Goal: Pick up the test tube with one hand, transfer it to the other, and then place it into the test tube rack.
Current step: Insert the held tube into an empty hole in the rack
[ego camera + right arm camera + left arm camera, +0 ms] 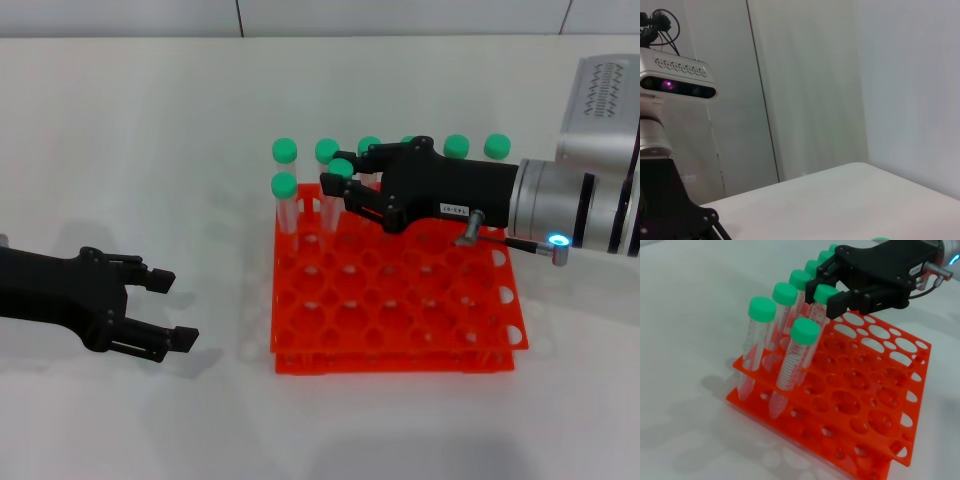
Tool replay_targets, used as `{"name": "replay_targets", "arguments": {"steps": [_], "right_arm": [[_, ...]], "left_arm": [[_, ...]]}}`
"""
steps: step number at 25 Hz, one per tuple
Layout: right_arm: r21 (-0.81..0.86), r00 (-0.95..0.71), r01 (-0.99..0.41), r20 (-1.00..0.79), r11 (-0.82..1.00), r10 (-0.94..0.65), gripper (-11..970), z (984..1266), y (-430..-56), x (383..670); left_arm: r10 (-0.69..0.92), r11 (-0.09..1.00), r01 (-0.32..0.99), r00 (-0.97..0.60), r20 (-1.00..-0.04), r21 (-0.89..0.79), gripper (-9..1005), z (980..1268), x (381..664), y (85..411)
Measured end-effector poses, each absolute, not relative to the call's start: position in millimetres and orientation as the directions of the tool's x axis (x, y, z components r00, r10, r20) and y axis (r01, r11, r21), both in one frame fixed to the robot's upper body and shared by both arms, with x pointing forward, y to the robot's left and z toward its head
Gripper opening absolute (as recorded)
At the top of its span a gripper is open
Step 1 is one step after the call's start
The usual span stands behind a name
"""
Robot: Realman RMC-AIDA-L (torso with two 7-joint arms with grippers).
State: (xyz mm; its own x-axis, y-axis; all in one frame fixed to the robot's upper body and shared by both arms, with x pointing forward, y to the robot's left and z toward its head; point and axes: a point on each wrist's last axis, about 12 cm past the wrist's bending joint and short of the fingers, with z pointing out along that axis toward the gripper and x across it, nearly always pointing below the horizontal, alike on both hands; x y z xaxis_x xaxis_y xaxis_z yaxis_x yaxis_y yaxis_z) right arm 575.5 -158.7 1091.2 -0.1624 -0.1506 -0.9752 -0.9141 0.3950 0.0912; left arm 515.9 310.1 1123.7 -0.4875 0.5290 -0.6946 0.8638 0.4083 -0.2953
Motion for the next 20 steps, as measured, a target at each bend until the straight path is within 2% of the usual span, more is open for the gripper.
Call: {"name": "replay_targets", "arguments": {"steps": [20], "right_arm": [[0.083,-0.151,-0.927,-0.976,0.367,-0.160,282,1093.8,-155.0,575.6]], "left_arm": [[0.525,0.414,0.863,-0.487,-0.698,-0.290,886,1123.8,516.7,310.7]]}}
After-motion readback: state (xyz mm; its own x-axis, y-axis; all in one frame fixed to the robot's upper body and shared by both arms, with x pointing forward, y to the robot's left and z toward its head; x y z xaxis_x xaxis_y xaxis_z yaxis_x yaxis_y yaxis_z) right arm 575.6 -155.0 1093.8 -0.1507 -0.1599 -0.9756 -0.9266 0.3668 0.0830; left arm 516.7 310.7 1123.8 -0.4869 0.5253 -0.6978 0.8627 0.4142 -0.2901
